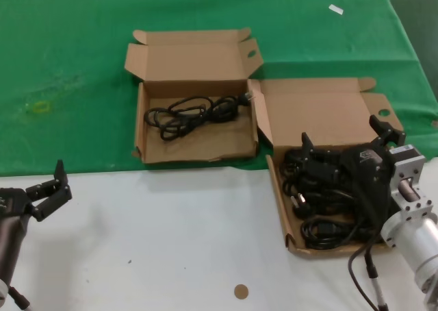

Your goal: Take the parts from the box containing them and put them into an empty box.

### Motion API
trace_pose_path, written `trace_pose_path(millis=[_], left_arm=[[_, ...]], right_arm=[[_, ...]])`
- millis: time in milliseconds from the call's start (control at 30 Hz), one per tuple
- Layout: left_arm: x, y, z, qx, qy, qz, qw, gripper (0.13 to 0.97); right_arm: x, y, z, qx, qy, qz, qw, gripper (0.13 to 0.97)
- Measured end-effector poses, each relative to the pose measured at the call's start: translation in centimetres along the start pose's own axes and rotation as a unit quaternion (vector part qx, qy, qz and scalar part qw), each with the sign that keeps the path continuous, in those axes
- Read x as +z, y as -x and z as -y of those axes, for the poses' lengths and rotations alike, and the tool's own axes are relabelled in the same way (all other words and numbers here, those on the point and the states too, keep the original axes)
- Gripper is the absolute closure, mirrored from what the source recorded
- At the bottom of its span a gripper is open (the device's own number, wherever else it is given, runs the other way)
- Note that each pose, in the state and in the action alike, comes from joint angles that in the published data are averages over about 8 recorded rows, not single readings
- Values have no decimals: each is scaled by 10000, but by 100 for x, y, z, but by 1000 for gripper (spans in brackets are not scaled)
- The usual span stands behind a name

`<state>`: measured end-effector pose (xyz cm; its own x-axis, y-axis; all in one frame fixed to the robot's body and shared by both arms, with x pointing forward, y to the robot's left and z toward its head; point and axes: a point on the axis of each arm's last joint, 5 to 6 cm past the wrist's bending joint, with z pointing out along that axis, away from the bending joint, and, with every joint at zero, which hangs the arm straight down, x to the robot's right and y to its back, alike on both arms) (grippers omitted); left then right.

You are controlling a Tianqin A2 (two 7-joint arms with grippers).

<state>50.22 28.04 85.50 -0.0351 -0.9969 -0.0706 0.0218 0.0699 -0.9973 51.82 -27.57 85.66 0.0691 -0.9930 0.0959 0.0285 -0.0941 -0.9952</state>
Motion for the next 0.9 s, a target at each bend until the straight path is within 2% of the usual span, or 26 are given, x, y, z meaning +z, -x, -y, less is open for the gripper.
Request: trace_pose_path(millis=[900], left_arm=[[0,0,0,0,0,0,10000,132]], right_arm=[[0,0,0,0,0,0,10000,130]])
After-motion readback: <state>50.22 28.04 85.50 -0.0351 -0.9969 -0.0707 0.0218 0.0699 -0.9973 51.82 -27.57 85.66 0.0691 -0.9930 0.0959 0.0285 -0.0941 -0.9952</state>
